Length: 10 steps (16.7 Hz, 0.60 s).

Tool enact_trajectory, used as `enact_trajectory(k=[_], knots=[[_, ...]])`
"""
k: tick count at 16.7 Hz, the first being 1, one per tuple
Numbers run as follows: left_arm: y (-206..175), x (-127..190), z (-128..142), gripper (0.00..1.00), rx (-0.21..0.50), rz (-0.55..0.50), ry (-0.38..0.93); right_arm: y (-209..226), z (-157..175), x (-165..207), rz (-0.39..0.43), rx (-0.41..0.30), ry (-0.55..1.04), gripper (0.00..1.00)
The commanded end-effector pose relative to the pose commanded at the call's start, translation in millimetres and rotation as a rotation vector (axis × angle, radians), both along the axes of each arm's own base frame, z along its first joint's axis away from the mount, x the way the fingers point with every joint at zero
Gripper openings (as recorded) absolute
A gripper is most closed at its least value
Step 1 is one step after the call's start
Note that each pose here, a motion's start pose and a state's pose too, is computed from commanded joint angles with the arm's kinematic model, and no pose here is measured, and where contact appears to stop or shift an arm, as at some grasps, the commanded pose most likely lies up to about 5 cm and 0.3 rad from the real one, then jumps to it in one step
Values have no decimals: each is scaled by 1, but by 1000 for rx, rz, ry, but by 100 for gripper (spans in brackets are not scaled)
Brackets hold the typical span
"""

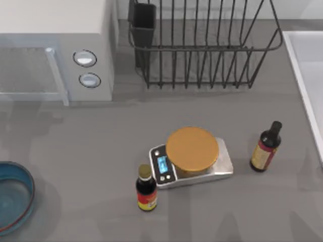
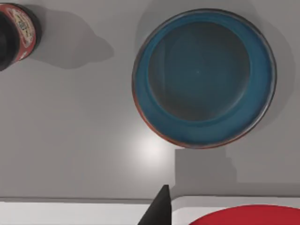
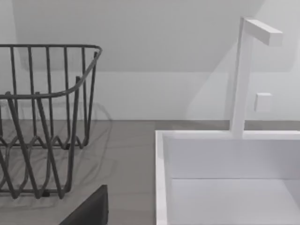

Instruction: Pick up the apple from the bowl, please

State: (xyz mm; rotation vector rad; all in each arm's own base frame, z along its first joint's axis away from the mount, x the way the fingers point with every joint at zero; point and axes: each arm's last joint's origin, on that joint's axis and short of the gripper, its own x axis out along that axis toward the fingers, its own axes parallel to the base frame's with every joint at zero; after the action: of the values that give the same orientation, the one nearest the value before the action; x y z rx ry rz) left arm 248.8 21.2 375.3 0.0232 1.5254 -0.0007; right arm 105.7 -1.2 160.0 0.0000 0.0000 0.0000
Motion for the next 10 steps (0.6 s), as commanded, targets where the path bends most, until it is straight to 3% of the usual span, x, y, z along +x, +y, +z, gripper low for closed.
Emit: enact_trajectory(k=[5,10], knots=[[-17,24,-7,0,-5,4,2,0,0,0,0,0,0,100],[-116,92,-58,0,-10,-5,45,0,0,0,0,0,0,100]])
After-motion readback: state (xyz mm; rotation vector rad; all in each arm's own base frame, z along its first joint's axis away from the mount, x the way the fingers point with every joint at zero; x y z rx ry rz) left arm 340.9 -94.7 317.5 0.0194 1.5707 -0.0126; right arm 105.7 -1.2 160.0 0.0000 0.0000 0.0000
